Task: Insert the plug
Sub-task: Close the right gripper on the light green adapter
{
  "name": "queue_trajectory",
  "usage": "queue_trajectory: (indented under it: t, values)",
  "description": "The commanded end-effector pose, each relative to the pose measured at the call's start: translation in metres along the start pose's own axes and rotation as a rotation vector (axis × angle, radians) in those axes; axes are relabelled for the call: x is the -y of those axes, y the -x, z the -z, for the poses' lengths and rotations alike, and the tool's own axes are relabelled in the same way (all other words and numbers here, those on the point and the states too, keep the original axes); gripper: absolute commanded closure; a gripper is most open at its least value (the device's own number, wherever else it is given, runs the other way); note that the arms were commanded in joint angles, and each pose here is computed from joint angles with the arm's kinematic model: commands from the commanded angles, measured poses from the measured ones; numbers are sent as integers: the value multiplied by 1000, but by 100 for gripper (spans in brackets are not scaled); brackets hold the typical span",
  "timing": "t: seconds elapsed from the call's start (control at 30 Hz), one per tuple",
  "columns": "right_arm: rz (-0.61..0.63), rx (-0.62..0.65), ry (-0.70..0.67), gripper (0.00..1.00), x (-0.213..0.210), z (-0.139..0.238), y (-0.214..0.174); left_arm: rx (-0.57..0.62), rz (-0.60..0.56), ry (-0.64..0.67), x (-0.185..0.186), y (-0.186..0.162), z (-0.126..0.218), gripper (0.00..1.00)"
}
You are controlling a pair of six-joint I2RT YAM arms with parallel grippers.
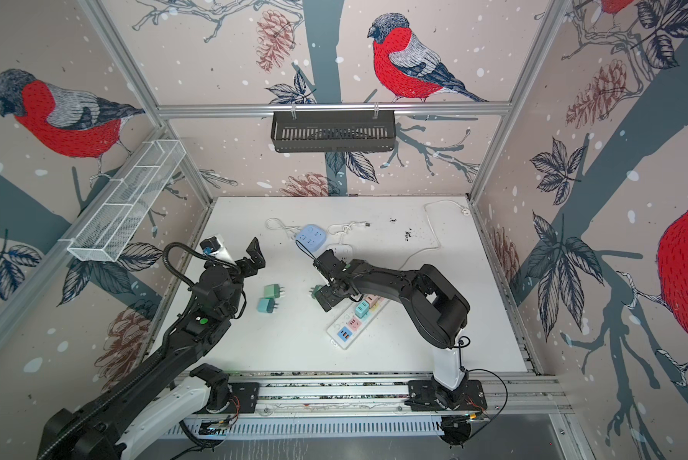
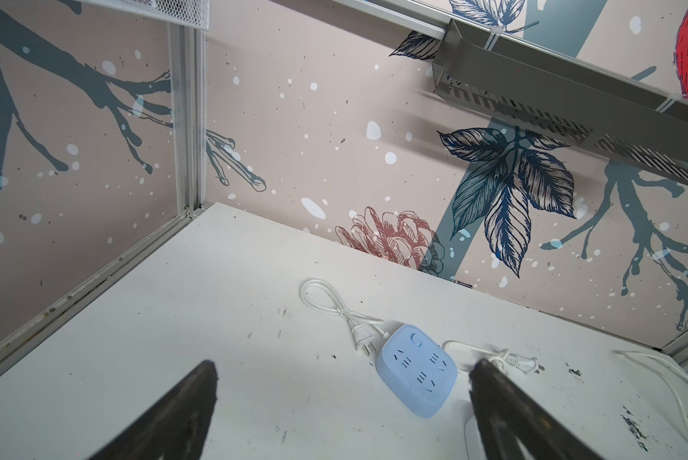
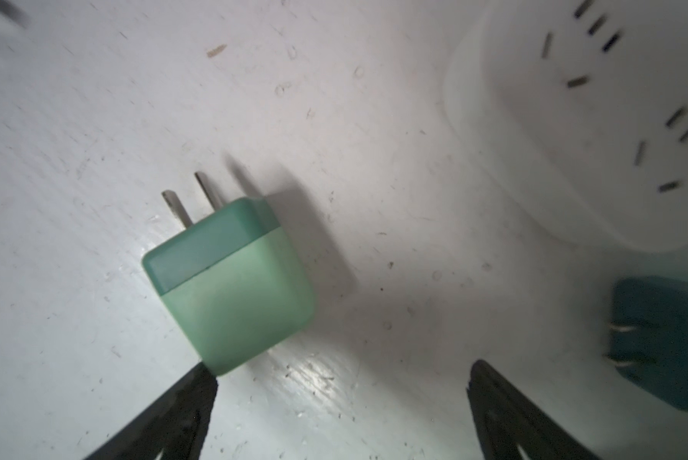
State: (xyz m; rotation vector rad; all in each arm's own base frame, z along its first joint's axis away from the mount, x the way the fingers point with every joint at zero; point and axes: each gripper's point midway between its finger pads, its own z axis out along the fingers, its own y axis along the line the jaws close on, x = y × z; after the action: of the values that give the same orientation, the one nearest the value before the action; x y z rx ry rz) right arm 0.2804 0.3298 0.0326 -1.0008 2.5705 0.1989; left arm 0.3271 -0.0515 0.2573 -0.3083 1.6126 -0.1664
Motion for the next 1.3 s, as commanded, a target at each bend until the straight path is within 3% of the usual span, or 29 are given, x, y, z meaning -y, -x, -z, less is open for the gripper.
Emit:
queue_trajectory:
  t: [0.0, 0.23, 0.9, 1.27]
  values:
    - [-28, 34, -41, 2, 6, -3, 11, 21, 20, 0, 1, 7, 0, 2]
    - [-95, 80, -130, 6, 26, -3, 26, 25, 20, -1, 1, 8, 1, 2]
    - [-185, 148, -127, 8, 18, -23, 66, 28, 21, 0, 0, 9, 2, 2]
    - [-212, 352, 9, 0, -34, 28, 112, 32, 23, 3, -1, 10, 4, 2]
